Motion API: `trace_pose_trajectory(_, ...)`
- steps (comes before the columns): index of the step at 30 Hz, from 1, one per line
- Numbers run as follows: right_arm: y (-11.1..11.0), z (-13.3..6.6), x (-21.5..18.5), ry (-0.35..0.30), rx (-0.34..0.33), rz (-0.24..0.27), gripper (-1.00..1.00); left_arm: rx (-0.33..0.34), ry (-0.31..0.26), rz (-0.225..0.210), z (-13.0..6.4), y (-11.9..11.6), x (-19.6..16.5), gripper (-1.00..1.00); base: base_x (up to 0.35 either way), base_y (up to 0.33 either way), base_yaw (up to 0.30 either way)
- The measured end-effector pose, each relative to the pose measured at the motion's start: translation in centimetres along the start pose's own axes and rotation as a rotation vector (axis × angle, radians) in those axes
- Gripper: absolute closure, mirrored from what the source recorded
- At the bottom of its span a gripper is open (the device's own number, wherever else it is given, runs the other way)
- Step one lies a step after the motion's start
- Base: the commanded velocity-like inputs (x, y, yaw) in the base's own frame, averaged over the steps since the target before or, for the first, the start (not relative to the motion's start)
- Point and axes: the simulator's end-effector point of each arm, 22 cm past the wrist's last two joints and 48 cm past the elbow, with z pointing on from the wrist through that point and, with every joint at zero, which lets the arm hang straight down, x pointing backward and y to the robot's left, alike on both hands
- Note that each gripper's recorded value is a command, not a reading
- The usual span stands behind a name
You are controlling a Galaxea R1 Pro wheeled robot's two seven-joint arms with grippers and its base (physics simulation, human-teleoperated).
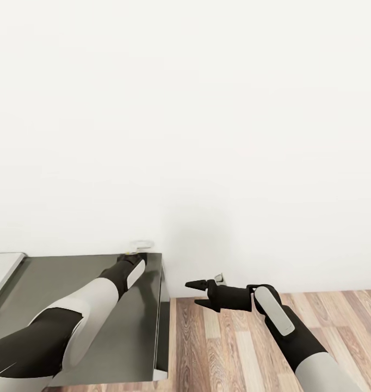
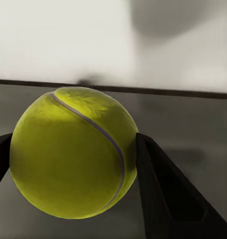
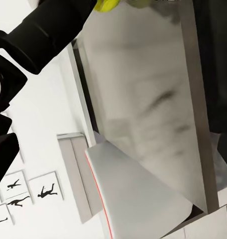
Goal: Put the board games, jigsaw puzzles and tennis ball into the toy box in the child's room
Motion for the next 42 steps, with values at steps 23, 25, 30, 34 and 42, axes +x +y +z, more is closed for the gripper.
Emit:
trace_pose_trajectory(23, 1.7, -0.6, -0.3, -0.015, -0.007, -0.035, -1.0, 0.004, 0.06, 0.022, -1.5, 0.6, 0.0, 1.0, -0.041, 0.0, 0.0)
trace_pose_trajectory(25, 1.8, -0.6, -0.3, -0.016, -0.007, -0.039, -1.0, 0.005, 0.077, 0.029, -1.7, 0.7, 0.0, 1.0, -0.011, 0.0, 0.0)
trace_pose_trajectory(30, 2.1, -0.8, -0.3, -0.02, -0.006, -0.048, -1.0, 0.038, 0.105, 0.04, -2.5, 0.7, -1.2, 1.0, -0.003, 0.0, 0.0)
trace_pose_trajectory(34, 2.4, -0.9, -0.4, -0.025, -0.007, -0.055, -1.0, 0.12, 0.122, 0.037, -3.0, 0.5, -2.4, 1.0, 0.0, 0.0, 0.0)
trace_pose_trajectory(42, 2.9, -1.3, -0.7, -0.04, -0.006, -0.071, -1.0, 0.178, 0.203, 0.052, -4.1, 0.4, -1.5, 1.0, 0.0, 0.0, 0.0)
